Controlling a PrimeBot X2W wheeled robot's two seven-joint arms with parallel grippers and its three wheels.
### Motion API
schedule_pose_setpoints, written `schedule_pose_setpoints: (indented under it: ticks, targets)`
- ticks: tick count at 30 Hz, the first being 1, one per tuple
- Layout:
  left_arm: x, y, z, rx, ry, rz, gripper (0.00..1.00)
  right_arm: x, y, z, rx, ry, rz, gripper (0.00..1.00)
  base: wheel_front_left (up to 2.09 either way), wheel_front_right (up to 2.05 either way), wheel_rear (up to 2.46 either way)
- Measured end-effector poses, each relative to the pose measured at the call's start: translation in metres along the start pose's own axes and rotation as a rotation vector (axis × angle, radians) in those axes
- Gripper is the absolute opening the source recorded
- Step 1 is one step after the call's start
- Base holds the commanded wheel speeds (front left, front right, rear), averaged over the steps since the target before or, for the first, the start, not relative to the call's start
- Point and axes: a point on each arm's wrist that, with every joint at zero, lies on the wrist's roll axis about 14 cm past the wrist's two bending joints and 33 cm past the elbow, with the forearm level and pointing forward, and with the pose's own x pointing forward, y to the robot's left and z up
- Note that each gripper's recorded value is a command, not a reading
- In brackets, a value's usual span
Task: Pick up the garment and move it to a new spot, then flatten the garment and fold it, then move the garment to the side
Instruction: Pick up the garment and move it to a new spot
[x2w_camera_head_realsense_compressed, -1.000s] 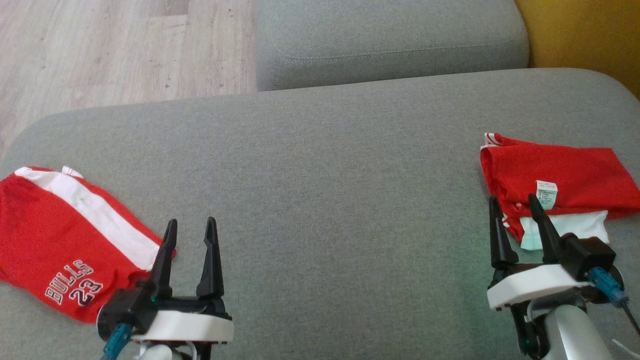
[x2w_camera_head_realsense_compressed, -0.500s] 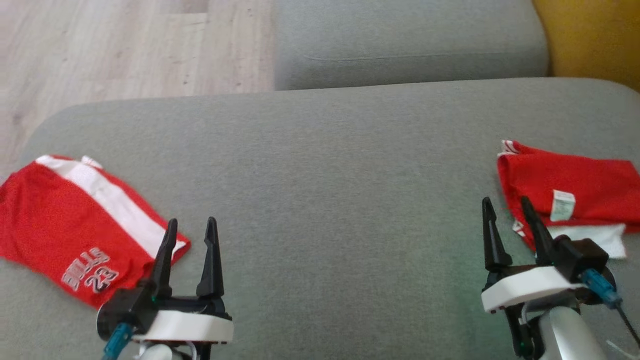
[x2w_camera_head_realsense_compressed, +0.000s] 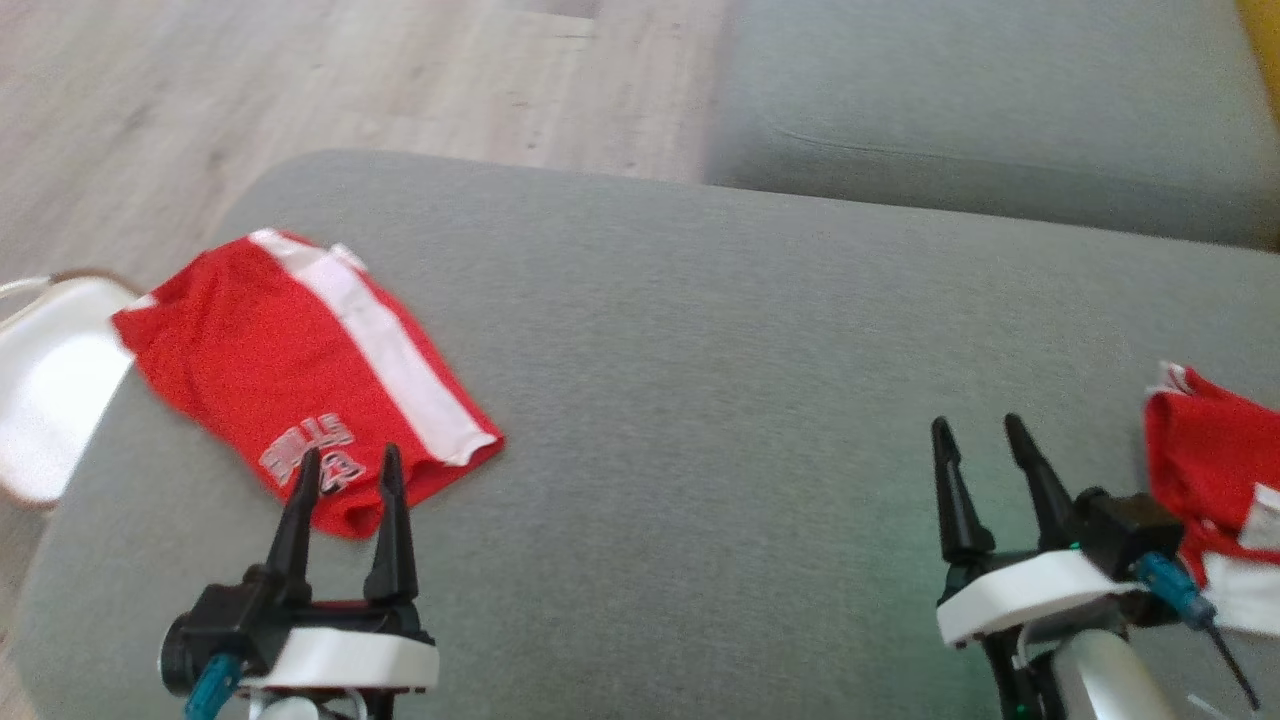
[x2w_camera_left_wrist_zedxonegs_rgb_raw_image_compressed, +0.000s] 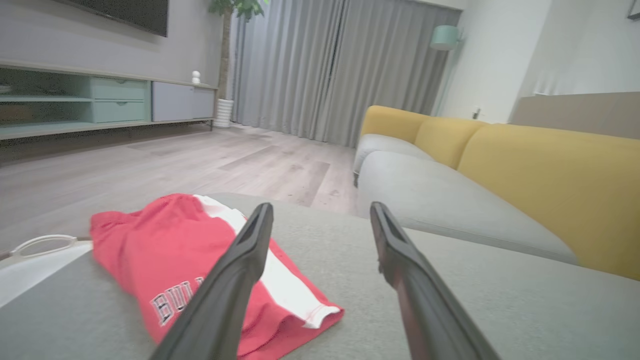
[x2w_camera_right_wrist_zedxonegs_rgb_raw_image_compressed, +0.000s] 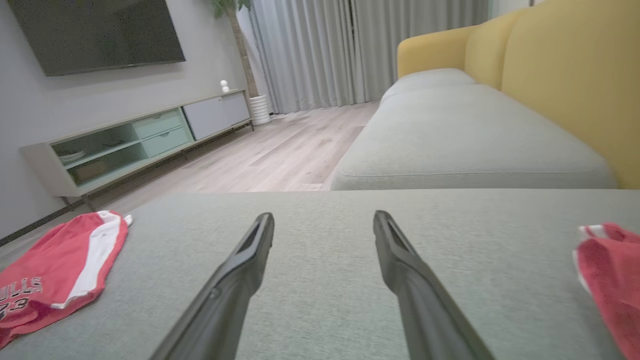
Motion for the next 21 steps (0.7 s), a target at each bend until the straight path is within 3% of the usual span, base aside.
schedule_pose_setpoints:
  ticks: [11, 21]
  targets:
    - [-0.037, 0.045, 0.006, 0.013, -0.019, 0.148, 1.00, 0.013, 0.050, -0.016, 0.012, 0.053, 0.145, 1.00, 0.00, 0.00, 0.00]
    - [-0.042, 0.057, 0.005, 0.020, -0.015, 0.183, 1.00, 0.015, 0.054, -0.021, 0.015, 0.067, 0.159, 1.00, 0.00, 0.00, 0.00]
